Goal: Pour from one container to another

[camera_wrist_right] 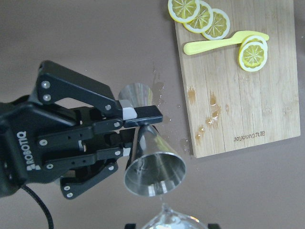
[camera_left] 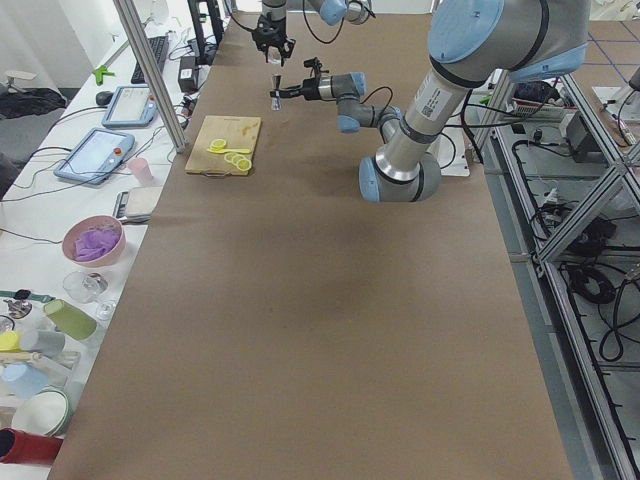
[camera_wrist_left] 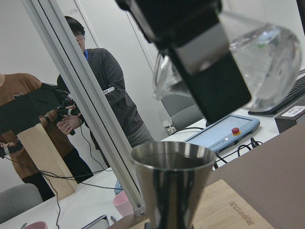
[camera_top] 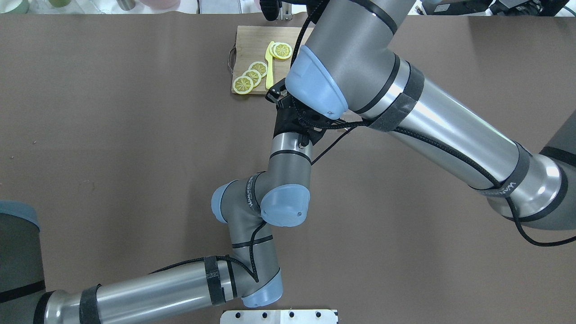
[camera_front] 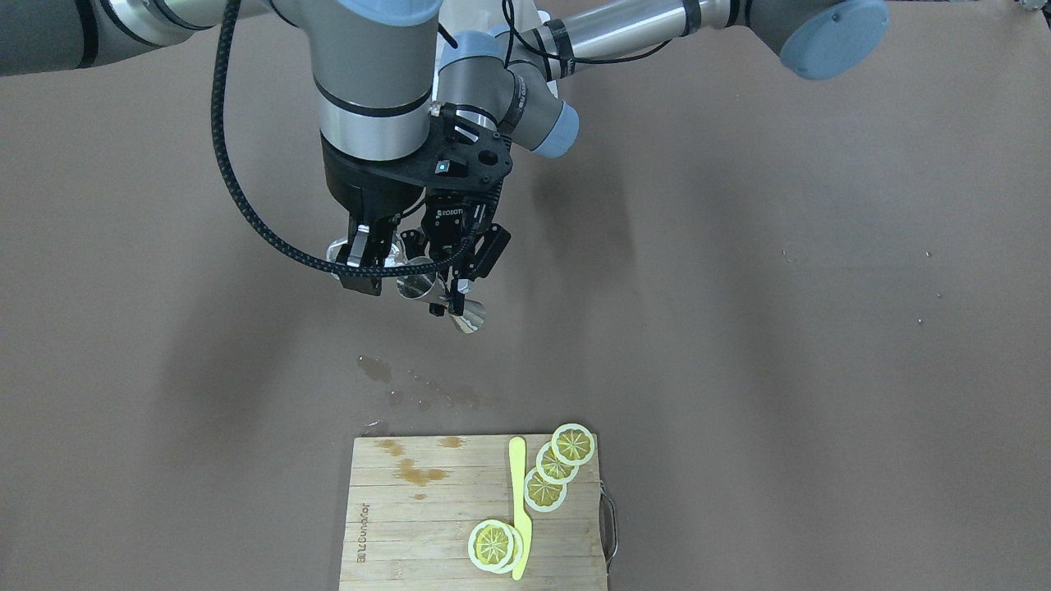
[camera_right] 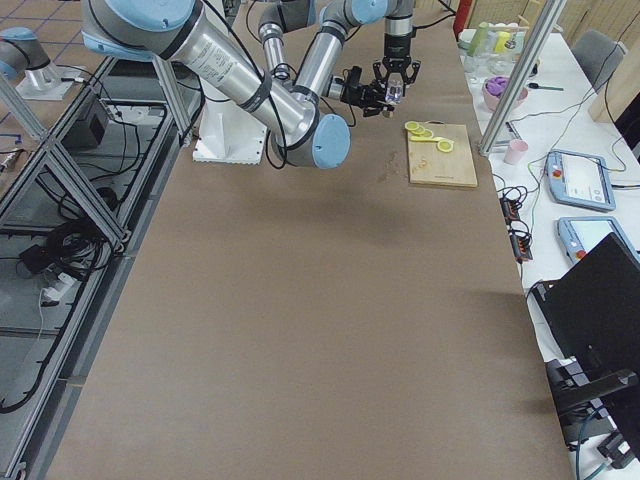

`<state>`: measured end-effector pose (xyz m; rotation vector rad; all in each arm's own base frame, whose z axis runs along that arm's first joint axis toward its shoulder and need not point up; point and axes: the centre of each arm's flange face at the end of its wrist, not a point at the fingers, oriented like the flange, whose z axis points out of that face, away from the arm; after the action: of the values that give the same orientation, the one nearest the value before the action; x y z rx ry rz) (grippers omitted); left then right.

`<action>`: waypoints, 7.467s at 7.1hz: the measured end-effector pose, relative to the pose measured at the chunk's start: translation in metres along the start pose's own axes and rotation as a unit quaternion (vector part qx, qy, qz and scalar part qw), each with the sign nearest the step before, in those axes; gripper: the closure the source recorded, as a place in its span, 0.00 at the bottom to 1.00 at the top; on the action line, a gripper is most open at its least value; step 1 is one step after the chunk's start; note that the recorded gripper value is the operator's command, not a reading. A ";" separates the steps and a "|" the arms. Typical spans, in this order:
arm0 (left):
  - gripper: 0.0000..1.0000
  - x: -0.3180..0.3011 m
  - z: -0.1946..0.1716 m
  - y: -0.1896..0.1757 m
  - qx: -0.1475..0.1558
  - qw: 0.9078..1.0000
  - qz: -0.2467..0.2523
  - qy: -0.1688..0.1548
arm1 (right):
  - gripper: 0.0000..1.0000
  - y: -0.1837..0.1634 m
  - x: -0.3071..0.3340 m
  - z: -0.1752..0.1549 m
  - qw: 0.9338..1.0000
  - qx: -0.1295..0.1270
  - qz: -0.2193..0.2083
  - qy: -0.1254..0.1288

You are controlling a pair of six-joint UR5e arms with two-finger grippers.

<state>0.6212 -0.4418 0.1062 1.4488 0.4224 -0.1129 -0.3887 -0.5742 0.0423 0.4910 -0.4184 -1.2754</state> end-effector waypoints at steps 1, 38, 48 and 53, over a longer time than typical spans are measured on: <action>1.00 0.000 0.000 0.000 0.000 1.000 0.000 0.000 | 1.00 -0.002 0.000 0.000 1.000 -0.004 -0.002 0.000; 1.00 -0.387 -0.113 0.209 -0.016 0.989 -0.146 0.035 | 1.00 0.473 0.026 0.324 0.850 0.350 0.386 0.080; 1.00 -0.397 -0.193 0.325 -0.001 0.977 -0.210 -0.042 | 1.00 0.389 -0.030 0.368 0.846 0.377 0.373 0.047; 1.00 -0.400 -0.198 0.372 -0.005 0.976 -0.212 -0.049 | 0.92 0.399 -0.037 0.378 0.857 0.365 0.360 0.053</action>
<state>0.3325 -0.2707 0.5807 1.3190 0.6453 -0.5218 -0.2887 -0.4959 0.5780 0.9284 -0.9036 -0.3165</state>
